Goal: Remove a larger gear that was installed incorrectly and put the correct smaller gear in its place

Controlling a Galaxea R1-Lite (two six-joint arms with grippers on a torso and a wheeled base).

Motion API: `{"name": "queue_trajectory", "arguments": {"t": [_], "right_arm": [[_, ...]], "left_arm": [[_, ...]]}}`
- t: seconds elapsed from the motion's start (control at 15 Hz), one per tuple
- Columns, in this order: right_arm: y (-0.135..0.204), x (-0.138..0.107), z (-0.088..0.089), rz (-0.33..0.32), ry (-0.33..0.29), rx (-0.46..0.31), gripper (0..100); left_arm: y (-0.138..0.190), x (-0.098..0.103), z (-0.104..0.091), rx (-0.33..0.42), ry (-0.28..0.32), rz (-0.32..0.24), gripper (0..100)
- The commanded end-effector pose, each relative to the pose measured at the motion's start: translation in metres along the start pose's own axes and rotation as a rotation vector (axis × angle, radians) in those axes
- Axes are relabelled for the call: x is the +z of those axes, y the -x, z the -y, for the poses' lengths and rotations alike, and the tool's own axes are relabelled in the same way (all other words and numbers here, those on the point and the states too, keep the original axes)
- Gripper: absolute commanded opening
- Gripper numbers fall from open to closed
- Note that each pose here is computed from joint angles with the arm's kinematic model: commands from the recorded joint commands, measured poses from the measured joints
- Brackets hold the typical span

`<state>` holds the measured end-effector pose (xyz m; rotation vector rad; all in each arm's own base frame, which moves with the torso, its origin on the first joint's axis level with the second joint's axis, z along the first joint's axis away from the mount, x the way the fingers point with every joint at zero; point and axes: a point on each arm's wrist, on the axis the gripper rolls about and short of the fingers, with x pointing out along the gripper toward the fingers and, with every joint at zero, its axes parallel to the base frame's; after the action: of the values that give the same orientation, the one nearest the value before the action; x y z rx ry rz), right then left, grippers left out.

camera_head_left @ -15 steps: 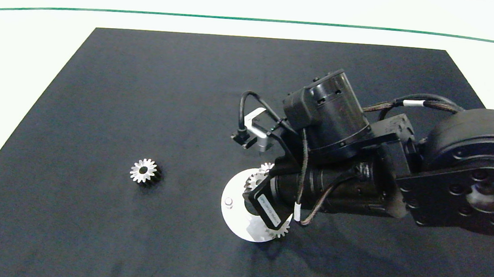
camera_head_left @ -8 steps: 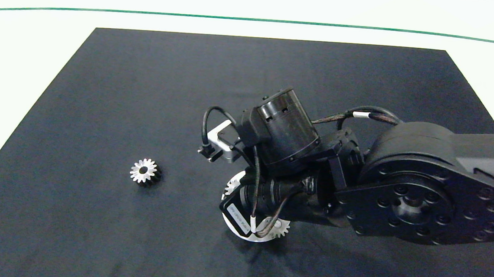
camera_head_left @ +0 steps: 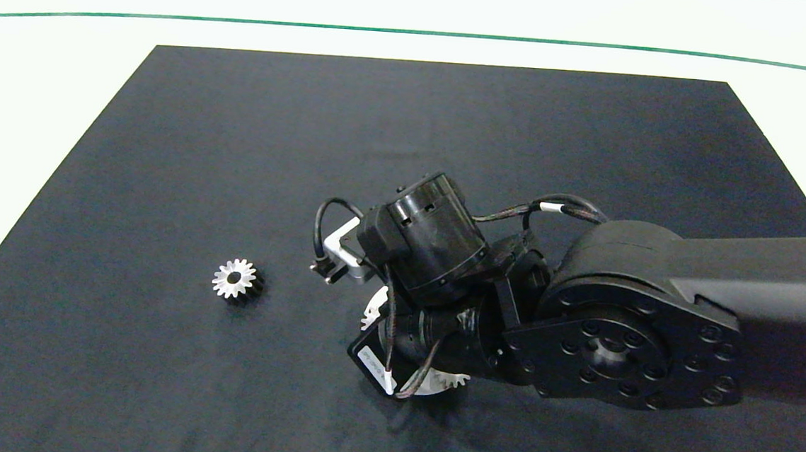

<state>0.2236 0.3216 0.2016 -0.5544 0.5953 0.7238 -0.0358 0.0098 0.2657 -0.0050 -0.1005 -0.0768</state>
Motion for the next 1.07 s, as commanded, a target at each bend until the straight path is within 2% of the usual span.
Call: {"name": "queue_trajectory", "arguments": {"t": [0.07,0.47,1.07], "right_arm": [[-0.006,0.001,-0.001,-0.006,0.002,-0.004,19],[-0.019,0.010,-0.004,0.010,0.001,-0.019,19],[-0.020,0.008,-0.007,-0.001,0.010,-0.027,19]], "left_arm": [[0.000,0.000,0.000,0.001,0.000,0.000,100],[0.002,-0.001,0.000,-0.001,0.000,-0.003,100],[0.006,-0.004,-0.001,-0.004,-0.001,-0.012,100]]}}
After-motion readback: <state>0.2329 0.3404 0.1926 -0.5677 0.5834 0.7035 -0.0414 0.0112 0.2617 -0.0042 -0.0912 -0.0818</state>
